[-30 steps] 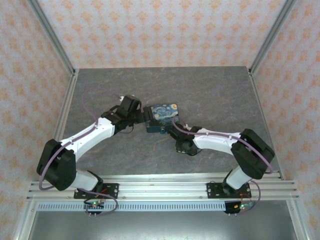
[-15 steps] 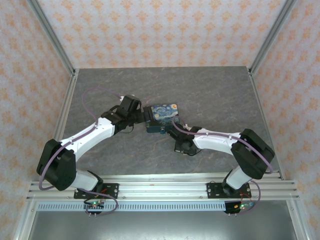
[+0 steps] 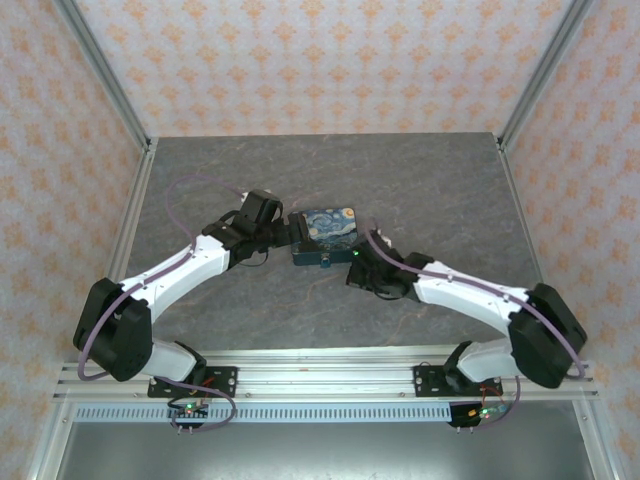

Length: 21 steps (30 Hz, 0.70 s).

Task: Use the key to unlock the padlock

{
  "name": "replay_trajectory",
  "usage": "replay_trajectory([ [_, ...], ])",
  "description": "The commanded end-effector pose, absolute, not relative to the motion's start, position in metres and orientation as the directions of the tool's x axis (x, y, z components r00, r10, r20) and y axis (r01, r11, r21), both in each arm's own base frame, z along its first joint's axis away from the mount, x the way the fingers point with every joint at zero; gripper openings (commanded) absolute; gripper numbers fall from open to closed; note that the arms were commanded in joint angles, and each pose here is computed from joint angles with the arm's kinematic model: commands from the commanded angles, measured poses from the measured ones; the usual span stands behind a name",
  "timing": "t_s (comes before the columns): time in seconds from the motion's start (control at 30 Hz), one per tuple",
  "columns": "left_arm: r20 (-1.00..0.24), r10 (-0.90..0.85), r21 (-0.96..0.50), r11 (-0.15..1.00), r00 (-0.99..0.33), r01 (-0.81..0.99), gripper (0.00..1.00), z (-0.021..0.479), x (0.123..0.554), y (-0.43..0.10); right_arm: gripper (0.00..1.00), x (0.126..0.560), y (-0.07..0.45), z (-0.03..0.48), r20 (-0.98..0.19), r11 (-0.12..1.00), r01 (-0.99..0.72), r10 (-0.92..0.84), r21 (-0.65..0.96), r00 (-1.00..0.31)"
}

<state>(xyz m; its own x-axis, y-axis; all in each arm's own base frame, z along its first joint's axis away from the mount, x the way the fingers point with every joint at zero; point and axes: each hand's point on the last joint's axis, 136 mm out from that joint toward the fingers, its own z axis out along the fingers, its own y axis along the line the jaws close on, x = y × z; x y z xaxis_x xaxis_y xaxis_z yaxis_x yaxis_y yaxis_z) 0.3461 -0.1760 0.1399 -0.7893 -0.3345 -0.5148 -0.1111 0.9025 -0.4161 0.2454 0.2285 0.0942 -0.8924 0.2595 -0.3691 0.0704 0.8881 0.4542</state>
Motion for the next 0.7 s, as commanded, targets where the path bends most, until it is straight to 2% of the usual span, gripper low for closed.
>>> replay_trajectory([
  [0.0, -0.510, -0.360, -0.505, 0.860, -0.781, -0.067, 1.00, 0.159, 0.354, -0.191, 0.00, 0.258, 0.241, 0.116, -0.406, 0.800, -0.047, 0.252, 0.598, -0.878],
  [0.27, -0.498, -0.332, -0.648, 0.757, -0.801, 0.089, 0.99, 0.192, 0.362, -0.220, 0.00, 0.276, 0.254, 0.157, -0.442, 0.584, -0.247, 0.217, 0.773, -0.870],
  [0.57, -0.458, -0.304, -0.735, 0.657, -0.835, 0.164, 0.81, 0.211, 0.375, -0.247, 0.00, 0.303, 0.289, 0.186, -0.456, 0.395, -0.384, 0.102, 0.834, -0.884],
  [0.67, -0.449, -0.303, -0.749, 0.640, -0.841, 0.170, 0.75, 0.216, 0.382, -0.252, 0.00, 0.317, 0.297, 0.194, -0.465, 0.363, -0.406, 0.090, 0.839, -0.881],
])
